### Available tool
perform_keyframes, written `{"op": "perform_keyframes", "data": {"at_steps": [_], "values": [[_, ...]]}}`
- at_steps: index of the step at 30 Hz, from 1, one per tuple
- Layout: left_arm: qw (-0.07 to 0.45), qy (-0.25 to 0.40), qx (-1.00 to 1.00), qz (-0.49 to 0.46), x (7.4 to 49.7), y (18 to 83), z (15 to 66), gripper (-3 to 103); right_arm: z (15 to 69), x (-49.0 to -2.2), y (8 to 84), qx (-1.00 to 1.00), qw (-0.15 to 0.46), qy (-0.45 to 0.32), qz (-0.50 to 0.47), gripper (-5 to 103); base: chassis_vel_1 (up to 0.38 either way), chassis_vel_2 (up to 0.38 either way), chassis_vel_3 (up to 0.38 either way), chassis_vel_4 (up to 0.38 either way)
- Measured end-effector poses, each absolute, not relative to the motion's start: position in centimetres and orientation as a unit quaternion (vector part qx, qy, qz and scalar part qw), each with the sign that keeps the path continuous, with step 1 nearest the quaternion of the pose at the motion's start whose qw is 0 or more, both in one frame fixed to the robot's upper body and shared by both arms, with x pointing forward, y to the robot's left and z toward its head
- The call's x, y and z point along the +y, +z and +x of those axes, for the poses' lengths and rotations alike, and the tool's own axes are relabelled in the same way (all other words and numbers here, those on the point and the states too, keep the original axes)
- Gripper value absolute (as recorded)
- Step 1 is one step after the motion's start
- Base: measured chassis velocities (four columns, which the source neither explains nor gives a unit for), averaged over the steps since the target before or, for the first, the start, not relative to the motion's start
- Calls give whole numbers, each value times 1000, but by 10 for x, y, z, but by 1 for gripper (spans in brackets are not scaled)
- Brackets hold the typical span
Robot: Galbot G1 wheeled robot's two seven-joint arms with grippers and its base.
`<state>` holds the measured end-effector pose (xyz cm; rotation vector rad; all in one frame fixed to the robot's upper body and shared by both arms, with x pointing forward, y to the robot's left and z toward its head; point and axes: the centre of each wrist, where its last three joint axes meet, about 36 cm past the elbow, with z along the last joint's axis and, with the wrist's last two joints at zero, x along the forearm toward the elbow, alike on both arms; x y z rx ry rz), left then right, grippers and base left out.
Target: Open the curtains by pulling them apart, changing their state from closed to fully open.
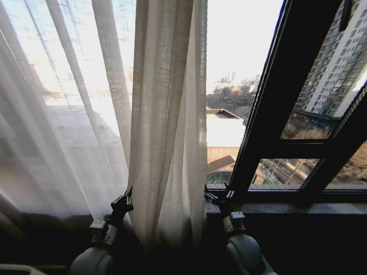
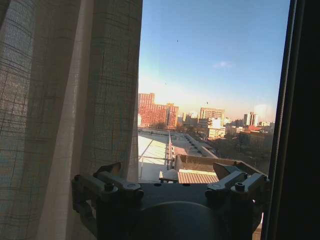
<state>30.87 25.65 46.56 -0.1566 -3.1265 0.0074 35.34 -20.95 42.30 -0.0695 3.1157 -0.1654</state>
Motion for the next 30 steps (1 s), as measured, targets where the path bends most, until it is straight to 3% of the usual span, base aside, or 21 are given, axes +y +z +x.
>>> {"op": "perform_keyframes", "data": {"at_steps": [30], "values": [[3, 6, -999, -45, 257, 465, 310, 0, 358, -211, 416, 998, 15, -53, -19, 100, 55, 49, -55, -53]]}}
